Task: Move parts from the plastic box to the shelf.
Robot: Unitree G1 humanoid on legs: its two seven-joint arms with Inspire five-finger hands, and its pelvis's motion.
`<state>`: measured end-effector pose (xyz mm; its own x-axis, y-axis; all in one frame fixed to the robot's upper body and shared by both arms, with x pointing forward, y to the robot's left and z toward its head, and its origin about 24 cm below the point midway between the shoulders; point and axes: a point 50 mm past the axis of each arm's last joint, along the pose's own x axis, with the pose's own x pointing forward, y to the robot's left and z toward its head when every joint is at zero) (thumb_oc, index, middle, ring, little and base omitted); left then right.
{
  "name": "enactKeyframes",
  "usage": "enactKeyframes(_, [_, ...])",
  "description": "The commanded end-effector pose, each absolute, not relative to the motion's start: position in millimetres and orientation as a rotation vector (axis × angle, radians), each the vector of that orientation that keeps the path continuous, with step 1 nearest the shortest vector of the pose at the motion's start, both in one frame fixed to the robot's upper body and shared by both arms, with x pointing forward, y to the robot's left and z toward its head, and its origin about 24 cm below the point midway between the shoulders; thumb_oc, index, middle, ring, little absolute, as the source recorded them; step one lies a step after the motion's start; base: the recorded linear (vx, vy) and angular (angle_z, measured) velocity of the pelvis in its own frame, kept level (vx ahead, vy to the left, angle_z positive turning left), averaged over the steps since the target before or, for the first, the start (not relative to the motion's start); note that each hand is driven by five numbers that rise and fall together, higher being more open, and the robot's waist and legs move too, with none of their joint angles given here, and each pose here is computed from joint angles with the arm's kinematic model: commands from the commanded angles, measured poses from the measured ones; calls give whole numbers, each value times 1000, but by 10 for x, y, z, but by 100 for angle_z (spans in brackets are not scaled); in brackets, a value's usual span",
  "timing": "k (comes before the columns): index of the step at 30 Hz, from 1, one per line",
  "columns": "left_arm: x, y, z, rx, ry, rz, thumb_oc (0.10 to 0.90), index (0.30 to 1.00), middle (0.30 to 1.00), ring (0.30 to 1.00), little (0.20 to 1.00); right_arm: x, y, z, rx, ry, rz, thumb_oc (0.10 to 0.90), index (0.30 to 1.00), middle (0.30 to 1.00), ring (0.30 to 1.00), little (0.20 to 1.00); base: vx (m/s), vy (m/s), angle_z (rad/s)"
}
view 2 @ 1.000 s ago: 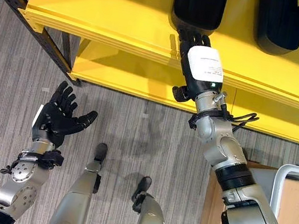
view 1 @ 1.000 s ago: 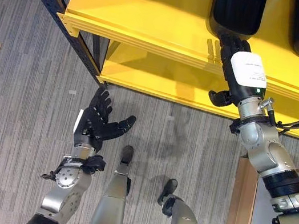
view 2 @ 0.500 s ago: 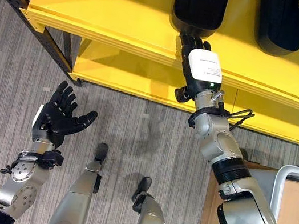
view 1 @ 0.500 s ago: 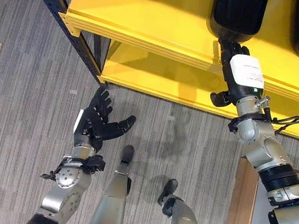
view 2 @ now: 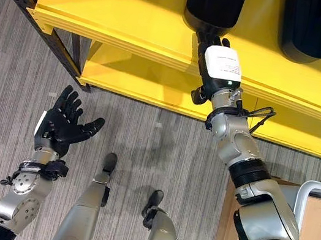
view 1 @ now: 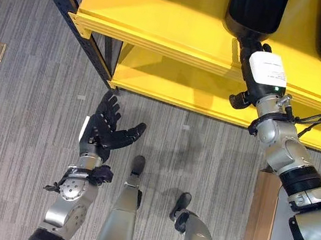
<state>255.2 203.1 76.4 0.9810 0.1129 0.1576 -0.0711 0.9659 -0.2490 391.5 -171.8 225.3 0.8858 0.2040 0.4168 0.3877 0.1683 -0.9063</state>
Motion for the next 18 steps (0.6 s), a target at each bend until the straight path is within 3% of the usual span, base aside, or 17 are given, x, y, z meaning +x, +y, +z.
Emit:
enactKeyframes(1, [2481,2038,1123,-266,-378,29,900,1000,1000,1000,1000,3879,-1721,2878,-1388,-697,-302,900,1000,1000,1000,1000,0,0,0])
enactKeyframes(18, [2483,2056,1137,-260,-383,30,900,1000,1000,1000,1000,3904,-1737,3016,-1417,-700,-330,900,1000,1000,1000,1000,0,0,0])
